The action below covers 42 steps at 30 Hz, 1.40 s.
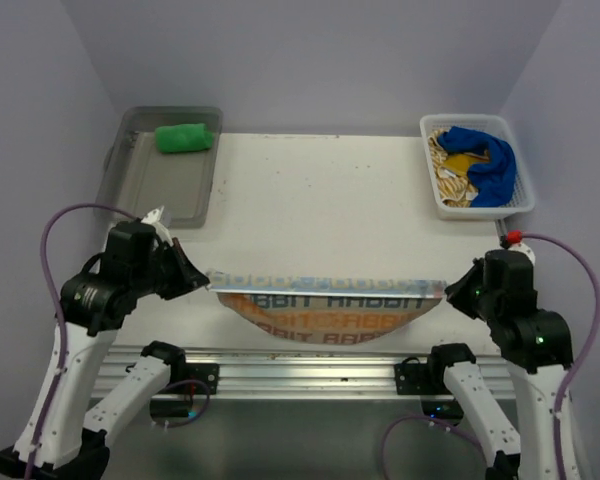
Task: Roll the towels
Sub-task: Flatten the towel, then fold the towel
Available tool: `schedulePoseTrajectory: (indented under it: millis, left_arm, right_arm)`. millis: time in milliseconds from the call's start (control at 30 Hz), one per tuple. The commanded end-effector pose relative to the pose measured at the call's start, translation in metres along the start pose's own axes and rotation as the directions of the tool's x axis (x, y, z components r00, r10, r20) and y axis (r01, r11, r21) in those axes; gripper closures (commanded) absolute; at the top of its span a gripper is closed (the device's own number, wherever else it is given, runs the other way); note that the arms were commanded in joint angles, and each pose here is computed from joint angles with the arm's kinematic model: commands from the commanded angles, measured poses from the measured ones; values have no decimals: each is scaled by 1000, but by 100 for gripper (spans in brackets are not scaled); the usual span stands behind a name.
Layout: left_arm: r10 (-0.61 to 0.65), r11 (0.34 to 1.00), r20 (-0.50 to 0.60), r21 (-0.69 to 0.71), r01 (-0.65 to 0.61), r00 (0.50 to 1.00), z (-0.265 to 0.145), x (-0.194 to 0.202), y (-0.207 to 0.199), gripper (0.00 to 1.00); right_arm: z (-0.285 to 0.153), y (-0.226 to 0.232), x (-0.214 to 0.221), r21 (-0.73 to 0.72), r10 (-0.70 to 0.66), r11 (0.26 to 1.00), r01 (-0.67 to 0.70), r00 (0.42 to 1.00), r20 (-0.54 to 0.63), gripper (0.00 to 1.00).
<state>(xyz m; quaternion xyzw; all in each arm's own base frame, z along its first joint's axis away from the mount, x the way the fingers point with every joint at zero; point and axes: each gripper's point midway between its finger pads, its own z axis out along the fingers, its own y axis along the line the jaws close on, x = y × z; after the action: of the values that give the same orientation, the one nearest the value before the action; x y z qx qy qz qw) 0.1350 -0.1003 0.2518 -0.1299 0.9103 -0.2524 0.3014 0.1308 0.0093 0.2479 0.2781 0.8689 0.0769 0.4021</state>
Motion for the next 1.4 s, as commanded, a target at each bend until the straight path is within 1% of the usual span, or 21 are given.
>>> schedulePoseTrajectory:
  millis: [0,33,67,100,133,200,233,267,300,333,367,433,467,533,567,767,933,1100,1233,1300,1367]
  left_arm:
    - [56,974,74,-221,-38,996,41,-36,36,100]
    - [87,969,97,-241,-62,991,49,-47,38,100]
    - [88,965,104,-257,-59,991,68,-59,38,100]
    - [89,962,107,-267,-58,990,77,-66,37,100]
    - [94,961,110,-271,-62,989,86,-74,35,100]
    - [93,958,140,-283,-50,986,111,-96,31,100]
    - [103,958,145,-281,-59,984,120,-103,29,100]
    - [104,956,141,-288,-59,985,138,-113,28,100]
    - [104,953,137,-297,-59,985,147,-118,28,100]
    - [107,956,125,-287,-67,986,156,-120,26,100]
    - [102,955,109,-291,-66,989,175,-126,26,100]
    - [93,957,75,-281,-69,993,196,-127,26,100]
    - [89,954,45,-290,-72,995,213,-126,29,100]
    - [87,953,17,-293,-78,996,228,-125,32,100]
    - [86,950,4,-303,-80,996,239,-125,36,100]
    - [90,951,-42,-293,-99,995,253,-123,47,100]
    - [95,961,-14,-260,-95,995,248,-145,49,100]
    - [80,958,-55,-271,-92,995,252,-140,59,100]
    - [71,957,-60,-276,-85,996,244,-135,66,100]
    - [79,956,-55,-279,-91,995,236,-134,66,100]
    - [94,957,-34,-273,-100,995,222,-137,61,100]
  right_arm:
    - [49,-12,17,95,-28,995,35,997,-71,100]
    - [62,-7,16,84,-32,996,38,997,-72,100]
    - [88,3,13,77,-34,996,40,997,-73,100]
    - [99,8,8,72,-37,997,42,997,-64,100]
    - [115,17,-5,60,-44,997,46,999,-22,100]
    - [145,23,-10,97,-67,993,72,996,-54,100]
    - [155,35,-26,75,-77,994,78,997,-14,100]
    - [164,41,-29,70,-83,994,85,996,-20,100]
    - [187,42,-23,99,-99,990,106,993,-71,100]
    - [195,51,-36,88,-103,990,106,994,-44,100]
    - [205,55,-36,90,-105,990,110,993,-60,100]
    - [228,57,-33,110,-112,986,123,989,-96,100]
    - [235,64,-41,98,-108,988,115,991,-75,100]
    - [250,64,-38,118,-119,984,131,988,-100,100]
    - [253,68,-45,115,-120,985,129,989,-83,100]
    - [268,77,-57,117,-152,980,160,986,-73,100]
    - [279,91,-73,98,-185,977,192,980,-75,100]
    - [285,93,-61,71,-175,981,183,979,-108,100]
    - [273,88,-55,68,-172,981,180,979,-113,100]
    - [261,89,-60,57,-162,984,167,983,-88,100]
    - [236,92,-70,28,-145,989,146,989,-32,100]
